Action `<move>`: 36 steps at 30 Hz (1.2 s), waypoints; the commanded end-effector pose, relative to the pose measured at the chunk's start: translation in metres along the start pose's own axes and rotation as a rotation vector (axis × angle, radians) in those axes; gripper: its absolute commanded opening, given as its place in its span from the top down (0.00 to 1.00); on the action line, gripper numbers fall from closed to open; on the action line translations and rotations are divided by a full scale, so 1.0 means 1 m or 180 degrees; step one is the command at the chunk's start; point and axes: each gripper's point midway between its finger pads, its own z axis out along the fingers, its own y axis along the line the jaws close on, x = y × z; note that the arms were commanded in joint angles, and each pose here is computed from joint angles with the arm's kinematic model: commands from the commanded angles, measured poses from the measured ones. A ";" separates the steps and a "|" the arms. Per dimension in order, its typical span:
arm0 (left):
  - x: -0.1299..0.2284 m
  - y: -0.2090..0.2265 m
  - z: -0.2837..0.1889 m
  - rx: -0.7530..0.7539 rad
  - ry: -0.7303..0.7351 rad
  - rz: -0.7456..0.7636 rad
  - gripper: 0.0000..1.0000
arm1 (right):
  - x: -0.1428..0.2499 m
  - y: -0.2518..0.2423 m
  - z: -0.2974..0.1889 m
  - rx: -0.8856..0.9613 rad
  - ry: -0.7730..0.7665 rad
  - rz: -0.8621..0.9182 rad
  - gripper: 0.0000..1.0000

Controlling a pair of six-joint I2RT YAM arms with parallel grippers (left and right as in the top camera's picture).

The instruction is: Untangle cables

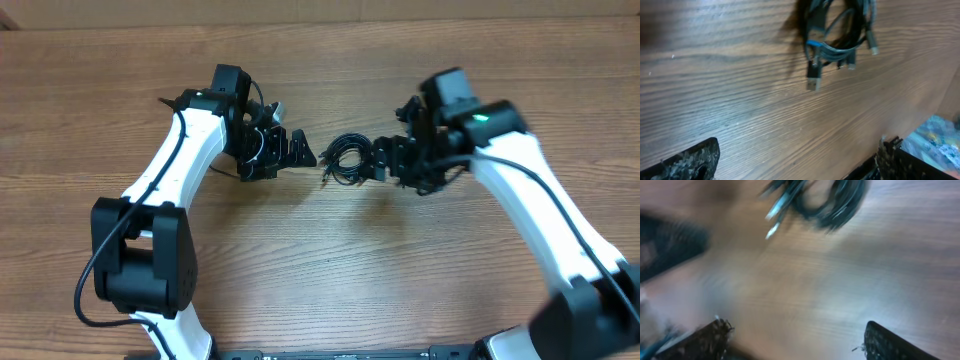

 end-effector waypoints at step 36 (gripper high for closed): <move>0.000 0.000 0.000 -0.0046 0.0032 0.0145 0.00 | -0.100 -0.045 0.131 0.0378 -0.0514 -0.0664 0.78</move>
